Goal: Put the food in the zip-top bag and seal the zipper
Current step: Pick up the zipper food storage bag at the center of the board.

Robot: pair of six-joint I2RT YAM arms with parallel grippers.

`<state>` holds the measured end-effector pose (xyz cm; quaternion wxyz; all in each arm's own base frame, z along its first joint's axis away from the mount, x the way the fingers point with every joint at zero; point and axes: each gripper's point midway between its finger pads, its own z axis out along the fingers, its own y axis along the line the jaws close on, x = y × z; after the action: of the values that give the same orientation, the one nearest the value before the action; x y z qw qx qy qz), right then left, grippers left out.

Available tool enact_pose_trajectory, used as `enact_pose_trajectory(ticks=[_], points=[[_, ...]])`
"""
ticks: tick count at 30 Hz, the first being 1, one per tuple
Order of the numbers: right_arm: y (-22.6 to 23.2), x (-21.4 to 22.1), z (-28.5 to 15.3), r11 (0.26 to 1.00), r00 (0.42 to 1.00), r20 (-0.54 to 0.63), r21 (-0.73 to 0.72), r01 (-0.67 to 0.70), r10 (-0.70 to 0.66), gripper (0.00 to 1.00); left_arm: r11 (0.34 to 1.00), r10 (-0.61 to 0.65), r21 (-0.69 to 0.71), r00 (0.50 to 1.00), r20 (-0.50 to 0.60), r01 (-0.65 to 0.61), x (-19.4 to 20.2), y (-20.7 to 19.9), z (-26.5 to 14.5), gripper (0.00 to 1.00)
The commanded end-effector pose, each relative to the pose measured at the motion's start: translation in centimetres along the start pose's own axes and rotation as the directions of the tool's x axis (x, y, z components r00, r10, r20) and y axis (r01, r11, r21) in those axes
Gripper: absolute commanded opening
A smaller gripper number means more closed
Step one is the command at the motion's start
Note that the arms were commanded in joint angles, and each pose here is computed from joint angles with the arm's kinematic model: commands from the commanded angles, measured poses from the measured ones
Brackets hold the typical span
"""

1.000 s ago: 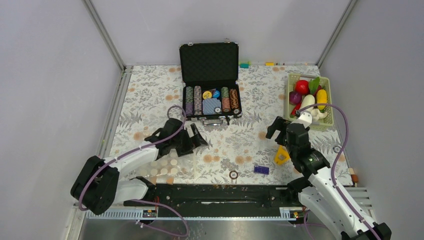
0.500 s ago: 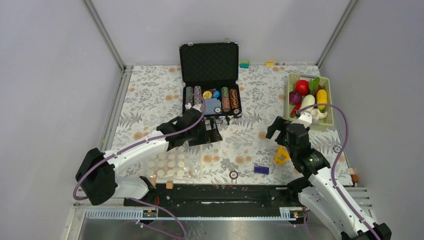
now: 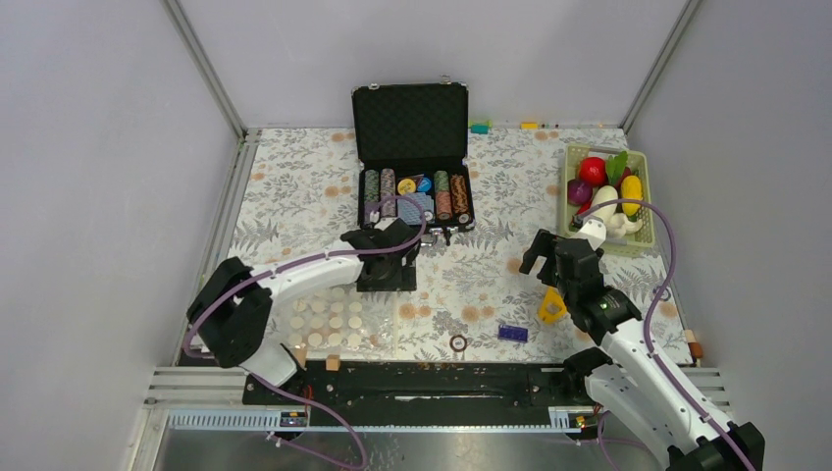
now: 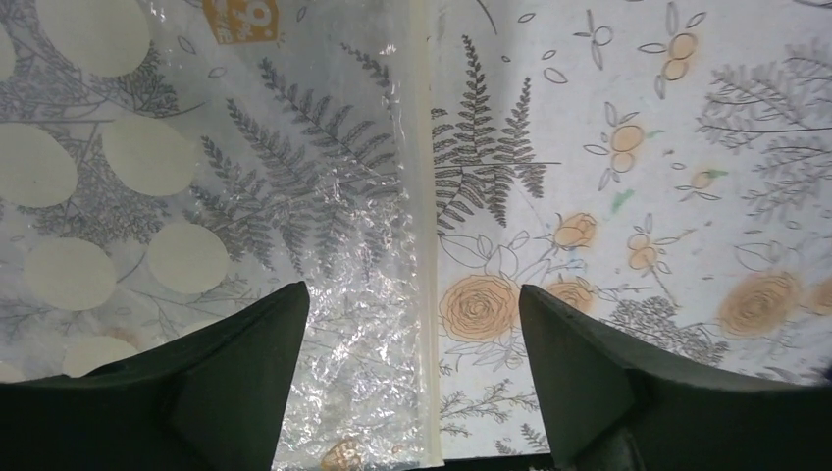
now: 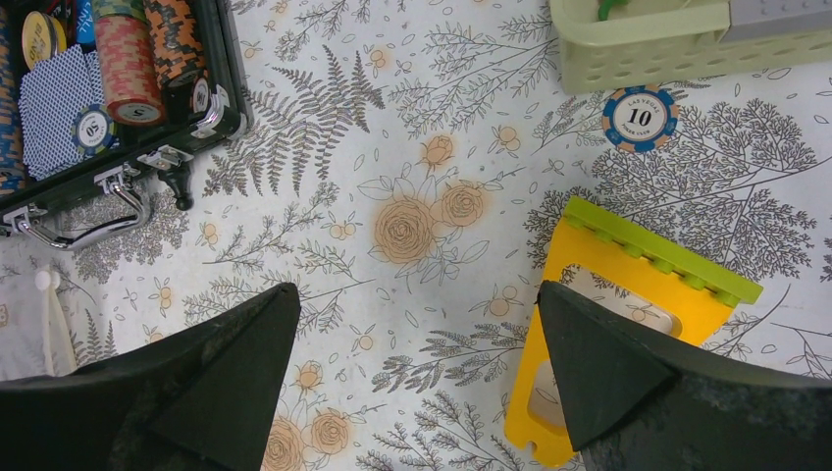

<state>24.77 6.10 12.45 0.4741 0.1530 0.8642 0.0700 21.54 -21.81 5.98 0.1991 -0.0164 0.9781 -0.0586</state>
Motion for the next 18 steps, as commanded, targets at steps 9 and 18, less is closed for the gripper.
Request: enact_pose_trajectory(ticks=[9,18], points=[[0.3,-2.3,-0.5,1.0,0.997,0.066,0.013,-0.026,0.025,1.0,0.988,0.091,-0.122,0.993,-0.07,-0.099,0.9,0.5,2.3,0.58],[0.3,-2.3,-0.5,1.0,0.997,0.067,0.016,-0.026,0.025,1.0,0.986,0.106,-0.121,0.991,-0.087,-0.116,1.0,0.2,2.7,0.0]])
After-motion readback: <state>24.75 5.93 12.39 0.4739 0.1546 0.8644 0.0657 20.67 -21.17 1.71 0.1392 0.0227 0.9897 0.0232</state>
